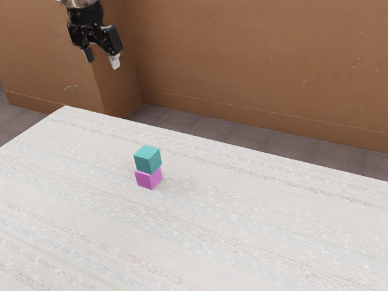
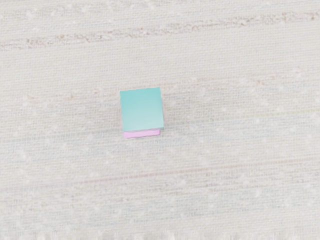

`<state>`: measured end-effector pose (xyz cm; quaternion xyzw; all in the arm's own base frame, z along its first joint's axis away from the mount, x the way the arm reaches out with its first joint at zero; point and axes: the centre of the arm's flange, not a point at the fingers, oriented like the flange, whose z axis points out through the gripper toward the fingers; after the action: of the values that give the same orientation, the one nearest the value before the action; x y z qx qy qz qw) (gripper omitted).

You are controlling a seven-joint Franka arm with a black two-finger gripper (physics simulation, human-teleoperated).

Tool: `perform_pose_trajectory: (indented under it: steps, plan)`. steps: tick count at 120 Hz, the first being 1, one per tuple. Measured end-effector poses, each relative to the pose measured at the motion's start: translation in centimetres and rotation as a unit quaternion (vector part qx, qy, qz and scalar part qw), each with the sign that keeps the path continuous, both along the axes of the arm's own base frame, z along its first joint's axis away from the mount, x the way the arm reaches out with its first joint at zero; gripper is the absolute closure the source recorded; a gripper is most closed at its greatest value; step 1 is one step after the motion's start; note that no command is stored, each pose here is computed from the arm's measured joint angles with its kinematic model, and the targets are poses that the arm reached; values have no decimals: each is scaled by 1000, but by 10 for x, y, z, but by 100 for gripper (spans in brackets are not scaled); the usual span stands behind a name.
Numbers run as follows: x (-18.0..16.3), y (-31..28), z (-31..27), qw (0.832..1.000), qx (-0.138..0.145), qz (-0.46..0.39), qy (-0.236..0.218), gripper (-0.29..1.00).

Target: Pick up the blue block with one arm, and put the blue block on the table with one arm

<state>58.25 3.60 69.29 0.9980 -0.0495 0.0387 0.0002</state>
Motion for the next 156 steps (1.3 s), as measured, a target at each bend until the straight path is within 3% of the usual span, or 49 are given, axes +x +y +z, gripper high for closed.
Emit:
perform_pose_trajectory:
  steps: [12, 23, 56, 86, 122, 156]
  plan:
    - [-19, 14, -80, 998, -8, 20, 57, 0]
    - [-14, 34, -145, 995, -10, 45, 91, 0]
    - [50, 52, -274, 996, 7, 58, 64, 0]
    - [105, 49, -287, 994, -8, 111, 1, 0]
    - [122, 45, -317, 994, -7, 109, 15, 0]
    - [129, 13, -315, 999, -18, 45, 10, 0]
